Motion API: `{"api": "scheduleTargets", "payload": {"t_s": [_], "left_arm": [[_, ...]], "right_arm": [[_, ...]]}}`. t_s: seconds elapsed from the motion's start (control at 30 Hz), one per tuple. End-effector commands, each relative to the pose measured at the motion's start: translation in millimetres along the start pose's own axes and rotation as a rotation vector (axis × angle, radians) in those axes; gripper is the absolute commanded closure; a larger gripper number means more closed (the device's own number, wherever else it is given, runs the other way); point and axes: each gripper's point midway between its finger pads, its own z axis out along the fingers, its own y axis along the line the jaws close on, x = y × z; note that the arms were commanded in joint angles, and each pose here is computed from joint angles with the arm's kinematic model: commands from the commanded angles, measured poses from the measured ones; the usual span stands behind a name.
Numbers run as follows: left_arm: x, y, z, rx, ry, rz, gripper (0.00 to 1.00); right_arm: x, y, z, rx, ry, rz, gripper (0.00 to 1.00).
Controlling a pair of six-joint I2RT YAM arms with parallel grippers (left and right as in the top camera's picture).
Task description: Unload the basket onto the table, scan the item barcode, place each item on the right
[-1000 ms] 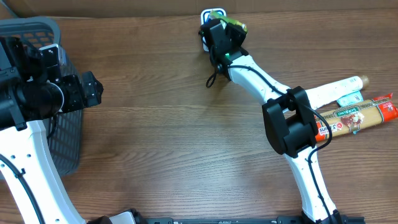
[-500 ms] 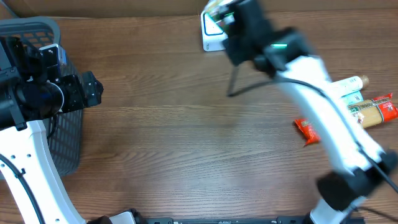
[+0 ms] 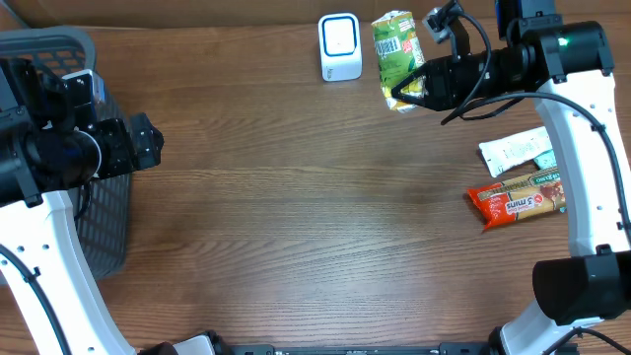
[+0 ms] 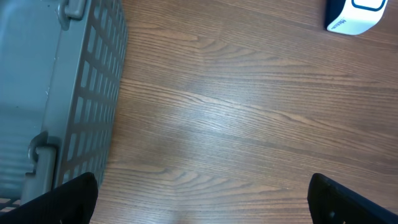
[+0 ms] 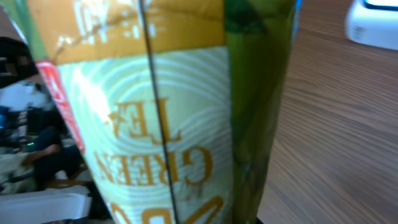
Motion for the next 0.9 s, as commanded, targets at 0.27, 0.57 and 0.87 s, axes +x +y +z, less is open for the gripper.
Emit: {"api": "scheduleTargets", "payload": {"t_s": [0.27,0.57,0.87], "left_arm": [[-0.9,-0.5,-1.2,0.006,-0.003,0.016,0.01],[-0.9,-0.5,-1.2,0.006,-0.004,0.016,0.00],[-0.9,-0.5,-1.2,0.006,-0.004,0.016,0.00]], "right_arm": [[-54.5,9.4,6.2,0.116,-0.173,-0.029,0.97],[-110.9,-51.6,21.9,0.618,-0.383,-0.082,0.97],[-144.1,-136.7,20.7,1.276,-0.383,-0.333,0.96]]}}
